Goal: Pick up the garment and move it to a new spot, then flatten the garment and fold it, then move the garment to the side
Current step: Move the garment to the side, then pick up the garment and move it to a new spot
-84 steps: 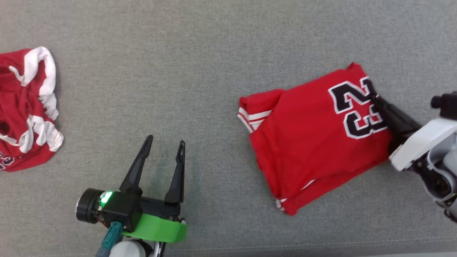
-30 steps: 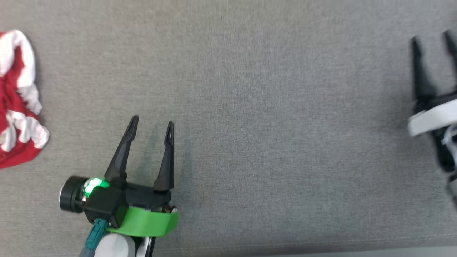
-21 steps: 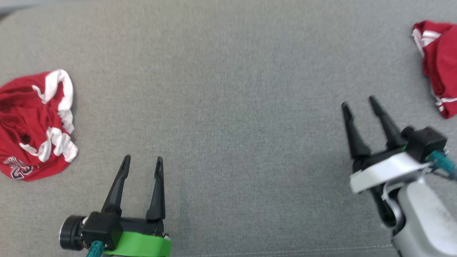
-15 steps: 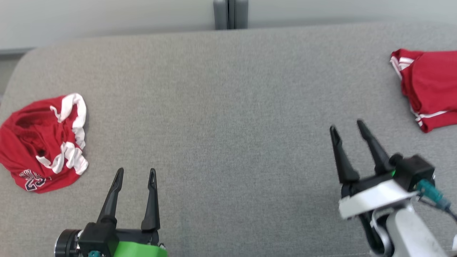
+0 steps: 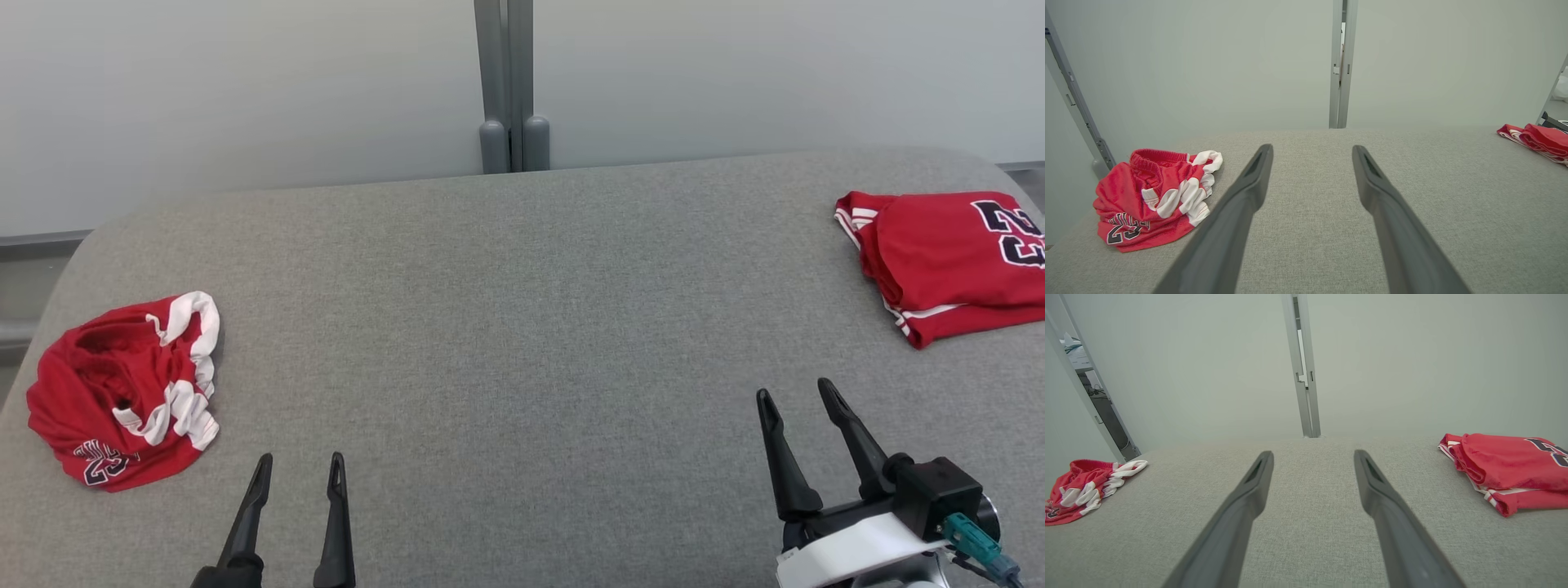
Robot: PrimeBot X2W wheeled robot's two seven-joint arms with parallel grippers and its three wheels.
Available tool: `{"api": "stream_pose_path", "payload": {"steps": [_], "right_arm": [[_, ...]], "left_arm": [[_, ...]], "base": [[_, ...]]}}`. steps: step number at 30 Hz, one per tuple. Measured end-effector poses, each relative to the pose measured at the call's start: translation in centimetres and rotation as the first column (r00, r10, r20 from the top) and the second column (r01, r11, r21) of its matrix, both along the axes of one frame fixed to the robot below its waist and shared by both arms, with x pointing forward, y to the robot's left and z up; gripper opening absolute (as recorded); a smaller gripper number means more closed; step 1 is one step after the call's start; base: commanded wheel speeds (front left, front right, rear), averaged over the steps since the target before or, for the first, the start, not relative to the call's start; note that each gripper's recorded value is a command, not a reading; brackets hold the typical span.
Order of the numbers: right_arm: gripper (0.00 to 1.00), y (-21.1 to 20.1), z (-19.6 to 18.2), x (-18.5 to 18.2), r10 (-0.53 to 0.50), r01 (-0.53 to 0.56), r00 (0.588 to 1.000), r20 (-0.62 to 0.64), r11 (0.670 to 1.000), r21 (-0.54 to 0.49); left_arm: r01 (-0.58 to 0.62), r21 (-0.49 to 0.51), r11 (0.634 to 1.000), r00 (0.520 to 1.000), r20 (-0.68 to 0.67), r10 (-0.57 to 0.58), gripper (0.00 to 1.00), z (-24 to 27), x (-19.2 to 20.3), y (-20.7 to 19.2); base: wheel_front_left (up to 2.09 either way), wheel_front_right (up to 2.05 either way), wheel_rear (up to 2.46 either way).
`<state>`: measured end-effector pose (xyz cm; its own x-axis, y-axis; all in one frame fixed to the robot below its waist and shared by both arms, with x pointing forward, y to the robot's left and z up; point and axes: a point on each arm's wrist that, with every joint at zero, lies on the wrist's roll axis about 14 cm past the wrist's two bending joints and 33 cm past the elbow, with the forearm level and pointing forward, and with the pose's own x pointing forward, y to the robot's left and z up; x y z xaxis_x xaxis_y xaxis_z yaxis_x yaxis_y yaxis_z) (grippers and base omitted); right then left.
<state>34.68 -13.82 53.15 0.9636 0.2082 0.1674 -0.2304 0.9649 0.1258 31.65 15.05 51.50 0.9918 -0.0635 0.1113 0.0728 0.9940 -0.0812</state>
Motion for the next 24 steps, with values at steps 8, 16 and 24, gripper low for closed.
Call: {"api": "stream_pose_path", "payload": {"steps": [8,16,24], "right_arm": [[1.00,-0.2,-0.3,-0.6,-0.011,0.011,1.000,-0.010,1.000,0.004],[1.00,0.1,-0.4,-0.6,-0.007,0.007,1.000,-0.013,1.000,0.010],[1.00,0.4,-0.6,-0.6,0.000,0.000,1.000,-0.020,1.000,0.014]], "left_arm": [[-0.014,-0.012,1.000,1.000,-0.006,0.014,1.00,-0.2,-0.4,0.5],[-0.027,-0.014,1.000,0.999,-0.027,0.026,1.00,-0.9,-0.7,0.8],[-0.037,-0.015,0.999,0.999,-0.036,0.037,1.00,-1.2,-0.8,1.2]], "base": [[0.00,0.00,0.00],[0.00,0.00,0.00],[0.00,0.00,0.00]]}}
